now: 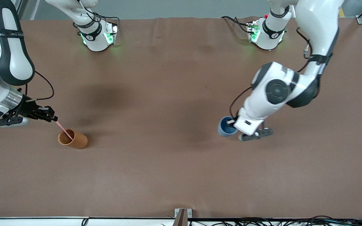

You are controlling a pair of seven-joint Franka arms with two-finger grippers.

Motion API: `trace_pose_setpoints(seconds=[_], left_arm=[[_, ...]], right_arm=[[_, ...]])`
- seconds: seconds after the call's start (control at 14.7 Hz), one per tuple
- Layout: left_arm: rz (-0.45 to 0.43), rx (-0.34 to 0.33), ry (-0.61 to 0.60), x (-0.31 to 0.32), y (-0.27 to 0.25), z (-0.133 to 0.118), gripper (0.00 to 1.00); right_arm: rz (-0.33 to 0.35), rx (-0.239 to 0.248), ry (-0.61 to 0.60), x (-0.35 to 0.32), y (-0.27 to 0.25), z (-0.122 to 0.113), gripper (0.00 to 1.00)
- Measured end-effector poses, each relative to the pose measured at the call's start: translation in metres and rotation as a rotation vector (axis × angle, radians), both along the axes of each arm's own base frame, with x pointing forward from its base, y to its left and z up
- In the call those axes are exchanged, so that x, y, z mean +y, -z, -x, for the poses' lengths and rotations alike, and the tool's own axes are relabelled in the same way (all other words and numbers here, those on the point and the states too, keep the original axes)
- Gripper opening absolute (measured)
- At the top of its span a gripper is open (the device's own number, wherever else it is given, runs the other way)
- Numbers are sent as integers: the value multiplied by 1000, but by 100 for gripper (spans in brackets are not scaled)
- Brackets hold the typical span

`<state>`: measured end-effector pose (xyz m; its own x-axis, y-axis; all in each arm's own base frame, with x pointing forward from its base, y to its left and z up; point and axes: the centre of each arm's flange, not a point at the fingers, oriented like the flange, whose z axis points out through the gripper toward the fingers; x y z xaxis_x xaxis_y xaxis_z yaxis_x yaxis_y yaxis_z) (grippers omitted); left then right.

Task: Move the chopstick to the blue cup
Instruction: 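Grasp the blue cup with the left gripper while the right gripper grasps the chopstick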

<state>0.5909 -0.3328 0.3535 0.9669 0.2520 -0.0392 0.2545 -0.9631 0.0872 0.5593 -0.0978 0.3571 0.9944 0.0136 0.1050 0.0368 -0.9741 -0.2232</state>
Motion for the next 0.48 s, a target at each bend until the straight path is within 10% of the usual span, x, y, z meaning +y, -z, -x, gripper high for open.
trace_pose_setpoints(seconds=[0.48], left_arm=[[-15,42,-65,-109,61,34,5]], right_arm=[[-3,11,-7,3,5,1,30]])
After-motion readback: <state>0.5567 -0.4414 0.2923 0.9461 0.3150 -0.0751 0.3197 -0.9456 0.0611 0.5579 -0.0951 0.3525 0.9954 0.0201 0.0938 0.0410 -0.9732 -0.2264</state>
